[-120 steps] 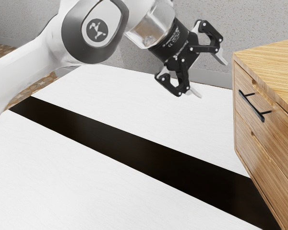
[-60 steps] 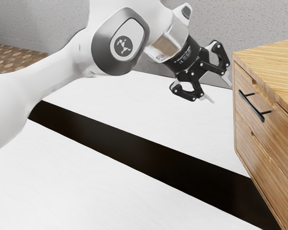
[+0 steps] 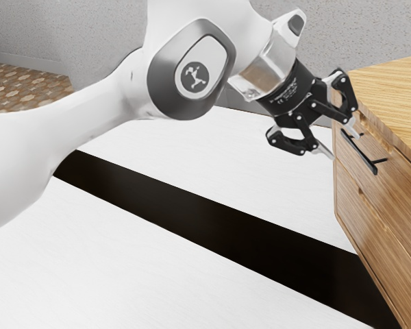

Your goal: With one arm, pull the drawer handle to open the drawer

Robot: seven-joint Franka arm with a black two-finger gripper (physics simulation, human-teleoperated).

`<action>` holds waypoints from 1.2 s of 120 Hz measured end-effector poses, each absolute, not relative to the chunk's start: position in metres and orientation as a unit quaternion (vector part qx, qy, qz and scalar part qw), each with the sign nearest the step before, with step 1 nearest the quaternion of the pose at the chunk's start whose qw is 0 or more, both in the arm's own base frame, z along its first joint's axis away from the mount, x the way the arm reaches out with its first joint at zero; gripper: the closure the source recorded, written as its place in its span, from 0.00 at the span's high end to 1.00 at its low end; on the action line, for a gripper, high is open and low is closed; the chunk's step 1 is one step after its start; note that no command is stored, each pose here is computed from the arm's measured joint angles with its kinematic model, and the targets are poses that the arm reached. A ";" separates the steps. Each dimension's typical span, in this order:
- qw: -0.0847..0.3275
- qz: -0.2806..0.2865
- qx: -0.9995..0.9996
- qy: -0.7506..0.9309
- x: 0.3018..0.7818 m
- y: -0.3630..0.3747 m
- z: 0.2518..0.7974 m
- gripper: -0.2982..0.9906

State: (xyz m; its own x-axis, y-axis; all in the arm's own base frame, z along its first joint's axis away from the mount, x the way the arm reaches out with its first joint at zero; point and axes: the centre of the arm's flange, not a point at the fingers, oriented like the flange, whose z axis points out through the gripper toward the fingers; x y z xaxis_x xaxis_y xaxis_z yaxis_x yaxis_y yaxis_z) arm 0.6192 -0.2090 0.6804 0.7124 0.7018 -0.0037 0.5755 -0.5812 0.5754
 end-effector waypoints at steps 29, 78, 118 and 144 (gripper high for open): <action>0.277 0.105 0.888 0.351 0.631 -0.215 0.659 0.40; 0.278 0.111 0.892 0.338 0.635 -0.217 0.654 0.37; 0.277 0.114 0.895 0.331 0.635 -0.217 0.654 0.27; 0.278 0.118 0.895 0.328 0.631 -0.215 0.660 0.22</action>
